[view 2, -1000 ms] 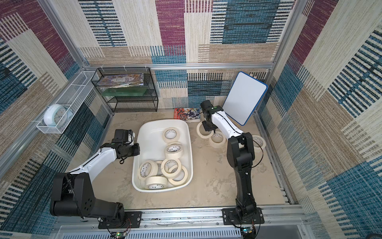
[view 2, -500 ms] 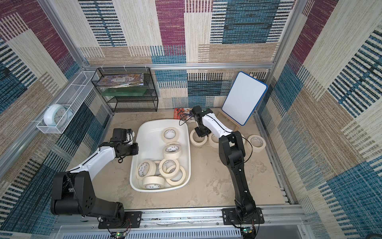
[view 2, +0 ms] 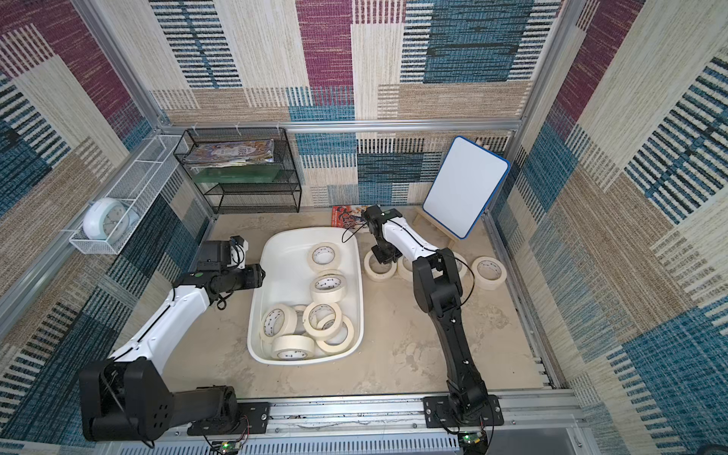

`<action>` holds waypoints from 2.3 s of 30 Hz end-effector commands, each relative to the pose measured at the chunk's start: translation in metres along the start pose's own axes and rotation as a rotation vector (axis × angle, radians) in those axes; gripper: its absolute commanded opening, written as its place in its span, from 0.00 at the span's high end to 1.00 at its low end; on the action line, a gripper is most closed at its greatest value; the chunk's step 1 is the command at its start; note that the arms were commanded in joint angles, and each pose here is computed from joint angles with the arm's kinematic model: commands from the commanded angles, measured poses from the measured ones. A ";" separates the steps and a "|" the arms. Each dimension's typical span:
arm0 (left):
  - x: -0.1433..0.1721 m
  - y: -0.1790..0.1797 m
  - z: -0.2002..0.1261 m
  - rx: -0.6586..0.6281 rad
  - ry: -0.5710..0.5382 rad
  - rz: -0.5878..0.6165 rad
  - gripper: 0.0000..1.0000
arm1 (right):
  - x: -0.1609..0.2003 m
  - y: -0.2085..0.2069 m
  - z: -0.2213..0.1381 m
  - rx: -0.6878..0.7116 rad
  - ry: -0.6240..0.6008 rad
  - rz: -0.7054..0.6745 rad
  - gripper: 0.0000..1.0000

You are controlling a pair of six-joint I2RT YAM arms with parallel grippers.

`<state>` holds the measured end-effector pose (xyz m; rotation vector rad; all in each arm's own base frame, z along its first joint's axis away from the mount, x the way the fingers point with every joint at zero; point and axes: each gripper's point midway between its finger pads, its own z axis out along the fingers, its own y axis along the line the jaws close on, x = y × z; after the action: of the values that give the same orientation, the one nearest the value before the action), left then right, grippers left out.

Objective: Take out the art tape in the storage box
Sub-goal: Place the art tape at the center of the board, then pick up the art tape from the storage box.

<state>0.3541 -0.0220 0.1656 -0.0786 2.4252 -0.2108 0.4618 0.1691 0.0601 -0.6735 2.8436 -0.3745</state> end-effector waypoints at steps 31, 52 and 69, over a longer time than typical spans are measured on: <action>-0.017 -0.117 0.143 0.069 0.182 0.160 0.34 | 0.016 0.033 -0.169 -0.389 -0.598 0.116 0.02; -0.028 -0.116 0.158 0.029 0.167 0.190 0.81 | -0.023 0.098 -0.192 -0.435 -0.595 0.014 0.08; -0.052 -0.136 0.083 0.069 0.075 0.248 0.82 | -0.074 0.150 -0.164 -0.492 -0.512 -0.019 0.23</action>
<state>0.4485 -0.1579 0.1515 0.2659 2.4969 -0.1707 0.4270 0.3628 0.1859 -0.7532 2.4059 0.4307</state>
